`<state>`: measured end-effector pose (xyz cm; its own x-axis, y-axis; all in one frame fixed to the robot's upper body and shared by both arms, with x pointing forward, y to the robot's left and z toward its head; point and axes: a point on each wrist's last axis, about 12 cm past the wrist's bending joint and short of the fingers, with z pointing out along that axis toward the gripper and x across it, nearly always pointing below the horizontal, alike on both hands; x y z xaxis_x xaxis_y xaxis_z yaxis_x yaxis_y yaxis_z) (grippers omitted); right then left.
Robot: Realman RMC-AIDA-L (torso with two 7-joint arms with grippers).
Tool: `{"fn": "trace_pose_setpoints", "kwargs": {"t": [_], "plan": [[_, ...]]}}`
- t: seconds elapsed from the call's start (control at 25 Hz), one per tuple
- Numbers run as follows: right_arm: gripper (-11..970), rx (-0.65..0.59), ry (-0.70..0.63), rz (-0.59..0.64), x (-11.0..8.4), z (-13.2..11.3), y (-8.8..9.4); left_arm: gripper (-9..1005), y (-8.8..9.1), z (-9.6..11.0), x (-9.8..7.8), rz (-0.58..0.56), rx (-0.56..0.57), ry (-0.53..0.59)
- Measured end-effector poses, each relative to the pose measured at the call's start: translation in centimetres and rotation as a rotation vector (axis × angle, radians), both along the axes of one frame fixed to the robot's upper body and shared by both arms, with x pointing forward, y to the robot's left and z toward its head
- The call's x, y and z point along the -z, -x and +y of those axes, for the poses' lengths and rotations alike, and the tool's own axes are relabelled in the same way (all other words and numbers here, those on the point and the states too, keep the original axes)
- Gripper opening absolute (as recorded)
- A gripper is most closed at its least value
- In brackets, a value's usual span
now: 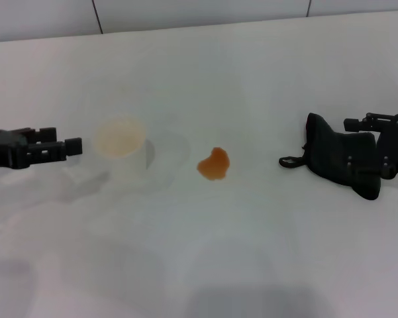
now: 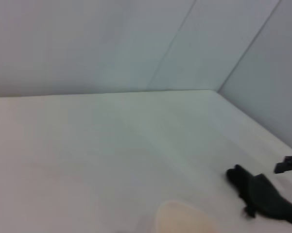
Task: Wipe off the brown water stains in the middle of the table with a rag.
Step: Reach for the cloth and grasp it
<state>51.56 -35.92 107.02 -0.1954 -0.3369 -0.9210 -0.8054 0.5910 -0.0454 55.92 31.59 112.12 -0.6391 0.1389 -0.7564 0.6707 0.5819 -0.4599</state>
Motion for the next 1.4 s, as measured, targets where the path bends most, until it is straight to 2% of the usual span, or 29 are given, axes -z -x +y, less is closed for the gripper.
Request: {"fn": "trace_pose_setpoints", "kwargs": {"t": [0.28, 0.64, 0.76, 1.08, 1.4], "plan": [[703, 0.000, -0.002, -0.003, 0.0, 0.1, -0.2, 878, 1.2, 0.9, 1.4, -0.010, -0.047, 0.003], [702, 0.000, -0.001, -0.005, 0.0, 0.2, -0.2, 878, 1.9, 1.0, 2.3, -0.085, -0.105, 0.118], [702, 0.002, -0.002, -0.007, 0.0, 0.2, -0.2, 878, 2.0, 1.1, 2.4, -0.083, -0.110, 0.125], [700, 0.005, -0.009, -0.015, -0.1, 0.2, -0.4, 878, 1.7, 0.8, 3.1, -0.039, -0.111, 0.073], [699, -0.006, -0.014, -0.021, -0.3, 0.5, -0.7, 878, 0.8, -0.7, 3.6, -0.020, -0.075, 0.068]]}}
